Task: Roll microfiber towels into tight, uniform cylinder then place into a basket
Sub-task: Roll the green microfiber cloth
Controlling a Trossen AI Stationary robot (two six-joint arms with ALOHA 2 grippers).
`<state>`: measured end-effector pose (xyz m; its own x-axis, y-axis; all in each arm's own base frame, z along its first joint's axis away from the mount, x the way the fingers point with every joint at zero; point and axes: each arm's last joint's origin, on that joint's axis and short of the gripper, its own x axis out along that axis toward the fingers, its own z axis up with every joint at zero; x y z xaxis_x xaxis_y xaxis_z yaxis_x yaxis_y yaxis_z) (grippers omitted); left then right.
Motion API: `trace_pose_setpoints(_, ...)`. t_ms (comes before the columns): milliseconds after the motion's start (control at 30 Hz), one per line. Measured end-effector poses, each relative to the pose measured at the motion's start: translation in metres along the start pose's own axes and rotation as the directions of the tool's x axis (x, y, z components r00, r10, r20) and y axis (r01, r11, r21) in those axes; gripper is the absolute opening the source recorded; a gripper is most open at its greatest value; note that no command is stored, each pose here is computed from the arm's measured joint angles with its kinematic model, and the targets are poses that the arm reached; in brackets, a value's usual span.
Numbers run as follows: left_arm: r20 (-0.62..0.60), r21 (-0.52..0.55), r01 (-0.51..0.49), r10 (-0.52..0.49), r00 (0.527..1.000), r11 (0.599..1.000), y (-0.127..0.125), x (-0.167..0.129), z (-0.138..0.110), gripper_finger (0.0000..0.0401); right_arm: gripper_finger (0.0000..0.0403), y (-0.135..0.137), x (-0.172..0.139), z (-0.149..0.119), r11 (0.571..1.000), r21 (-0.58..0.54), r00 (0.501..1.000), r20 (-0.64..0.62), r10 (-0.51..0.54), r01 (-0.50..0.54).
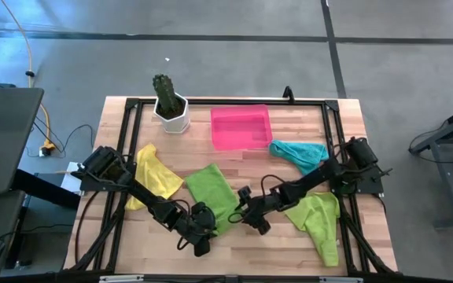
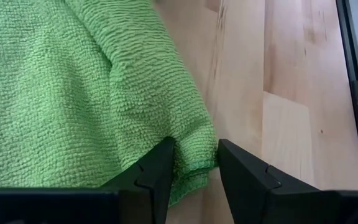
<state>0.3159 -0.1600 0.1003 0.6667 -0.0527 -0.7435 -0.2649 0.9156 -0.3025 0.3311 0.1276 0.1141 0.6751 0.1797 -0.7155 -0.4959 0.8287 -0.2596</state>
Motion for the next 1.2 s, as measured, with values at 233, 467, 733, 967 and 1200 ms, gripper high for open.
trace_pose_setpoints(233,0.0,0.0,0.0,0.0,1.0,1.0,0.0,0.0,0.0,0.012,0.025,-0.009,0.003,-0.005,1.0,0.023,1.0,-0.014,-0.012,0.012)
trace_pose_setpoints(467,0.0,0.0,-0.001,0.001,1.0,1.0,0.0,0.0,0.0,0.012,0.0199,-0.003,0.01,-0.009,1.0,0.011,0.999,-0.033,-0.002,0.002)
trace_pose_setpoints(733,-0.002,0.0,0.001,-0.001,1.0,1.0,0.0,0.0,0.0,0.012,0.0184,-0.012,-0.01,-0.004,0.994,-0.006,0.99,-0.085,-0.112,0.112)
trace_pose_setpoints(967,-0.002,-0.001,0.001,-0.001,1.0,1.0,0.0,0.0,0.0,0.012,0.0233,-0.008,-0.029,0.006,0.996,0.002,0.994,-0.075,-0.083,0.084)
trace_pose_setpoints(1200,-0.006,-0.004,0.002,-0.003,1.0,1.0,0.002,0.001,0.002,0.012,0.0245,0.006,-0.023,0.012,0.996,-0.094,1.0,-0.001,0.01,-0.01)
